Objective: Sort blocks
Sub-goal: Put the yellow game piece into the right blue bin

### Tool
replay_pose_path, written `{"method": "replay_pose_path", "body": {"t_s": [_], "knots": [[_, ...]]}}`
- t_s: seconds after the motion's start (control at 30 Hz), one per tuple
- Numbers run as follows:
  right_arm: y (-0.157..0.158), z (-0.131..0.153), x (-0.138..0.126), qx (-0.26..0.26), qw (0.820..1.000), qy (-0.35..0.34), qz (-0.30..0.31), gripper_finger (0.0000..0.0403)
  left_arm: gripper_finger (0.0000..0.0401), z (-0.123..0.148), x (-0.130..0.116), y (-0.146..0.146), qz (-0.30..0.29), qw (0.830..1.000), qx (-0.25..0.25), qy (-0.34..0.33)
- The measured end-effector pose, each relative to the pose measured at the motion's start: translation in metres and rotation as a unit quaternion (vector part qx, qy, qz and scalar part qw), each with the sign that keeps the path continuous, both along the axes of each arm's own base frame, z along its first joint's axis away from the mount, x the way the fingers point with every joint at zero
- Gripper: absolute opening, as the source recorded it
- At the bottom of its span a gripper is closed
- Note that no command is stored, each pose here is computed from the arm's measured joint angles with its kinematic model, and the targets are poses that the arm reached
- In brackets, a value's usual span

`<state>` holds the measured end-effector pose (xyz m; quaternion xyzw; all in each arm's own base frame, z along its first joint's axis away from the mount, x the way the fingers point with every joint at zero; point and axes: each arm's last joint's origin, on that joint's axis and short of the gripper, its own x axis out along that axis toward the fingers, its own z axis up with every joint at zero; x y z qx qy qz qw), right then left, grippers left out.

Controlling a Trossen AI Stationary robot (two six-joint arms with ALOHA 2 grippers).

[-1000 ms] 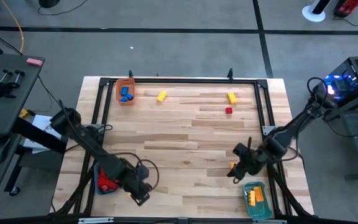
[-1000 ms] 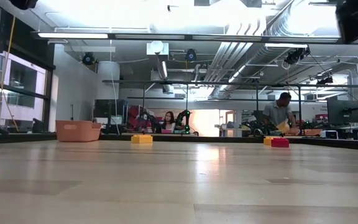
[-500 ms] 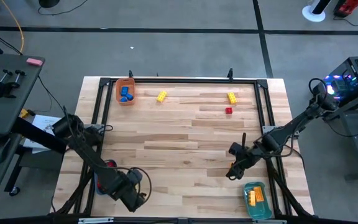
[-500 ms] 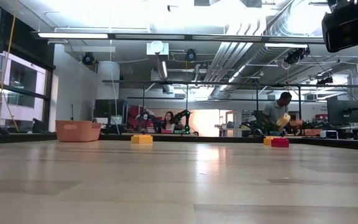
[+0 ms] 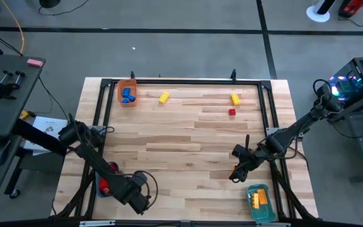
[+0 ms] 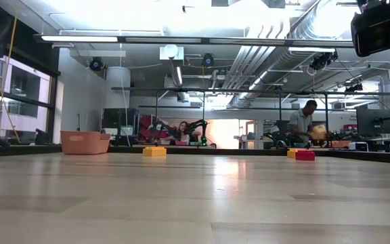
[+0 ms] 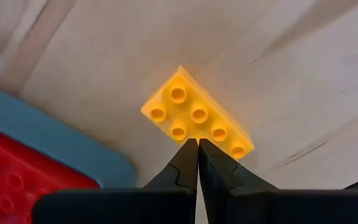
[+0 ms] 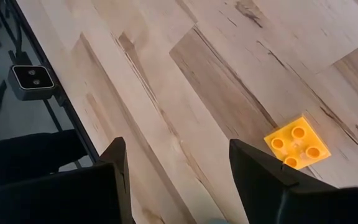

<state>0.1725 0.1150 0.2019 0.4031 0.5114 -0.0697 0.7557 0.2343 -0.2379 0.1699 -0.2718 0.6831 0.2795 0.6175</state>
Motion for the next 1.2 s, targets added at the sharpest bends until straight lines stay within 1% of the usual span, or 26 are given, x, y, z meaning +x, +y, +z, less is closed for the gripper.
{"method": "replay_pose_path", "body": {"t_s": [0.13, 0.23, 0.33, 0.4, 0.53, 0.6, 0.67, 0.8, 0.87, 0.93, 1.0, 1.03, 1.07, 1.1, 1.2], "knots": [[0.0, 0.0, 0.0, -0.001, 1.0, -0.001, -0.001, 0.0165, 0.0, -0.001, 0.004, 0.005, -0.039, 0.999, 0.009, -0.012], [0.0, 0.0, 0.0, -0.001, 1.0, 0.0, -0.002, 0.0165, 0.0, -0.008, 0.006, 0.014, -0.053, 0.999, 0.013, 0.002], [0.0, 0.0, 0.001, 0.003, 1.0, -0.002, -0.004, 0.0165, 0.0, -0.014, 0.006, 0.022, -0.057, 0.998, -0.009, 0.017], [0.0, 0.001, 0.001, 0.005, 1.0, -0.002, -0.006, 0.0165, 0.0, -0.016, 0.006, 0.023, -0.067, 0.997, -0.014, 0.02], [0.0, 0.001, 0.001, 0.005, 1.0, -0.005, -0.015, 0.0165, 0.0, -0.017, 0.01, 0.029, -0.106, 0.994, -0.007, 0.015], [0.0, 0.001, 0.001, 0.002, 1.0, -0.006, -0.017, 0.0165, 0.0, -0.017, 0.015, 0.035, -0.135, 0.991, -0.009, 0.013], [0.0, 0.001, 0.001, 0.0, 1.0, -0.008, -0.019, 0.0165, 0.0, -0.017, 0.024, 0.046, -0.17, 0.985, 0.006, 0.0], [-0.001, 0.001, 0.002, -0.005, 1.0, -0.012, -0.025, 0.0165, 0.0, -0.018, 0.046, 0.076, -0.225, 0.973, 0.045, -0.025], [-0.001, 0.001, 0.002, -0.004, 0.999, -0.011, -0.031, 0.0165, 0.0, -0.018, 0.061, 0.092, -0.258, 0.963, 0.055, -0.058], [-0.001, 0.001, 0.002, -0.005, 0.999, -0.012, -0.034, 0.0165, 0.0, -0.018, 0.08, 0.106, -0.3, 0.945, 0.065, -0.112], [-0.001, 0.001, 0.002, -0.005, 0.999, -0.012, -0.034, 0.0165, 0.0, -0.016, 0.102, 0.117, -0.344, 0.918, 0.068, -0.187], [-0.001, 0.001, 0.002, -0.004, 0.999, -0.012, -0.034, 0.0165, 0.0, -0.016, 0.111, 0.123, -0.368, 0.902, 0.068, -0.214], [-0.001, 0.001, 0.002, -0.004, 0.999, -0.012, -0.035, 0.0165, 0.0, -0.013, 0.118, 0.129, -0.387, 0.89, 0.069, -0.229], [-0.001, 0.001, 0.002, -0.003, 0.999, -0.012, -0.037, 0.0165, 0.0, -0.008, 0.123, 0.136, -0.395, 0.886, 0.073, -0.232], [0.0, 0.002, 0.003, 0.003, 0.999, -0.018, -0.044, 0.0165, 0.0, 0.022, 0.136, 0.154, -0.37, 0.891, 0.081, -0.252]]}}
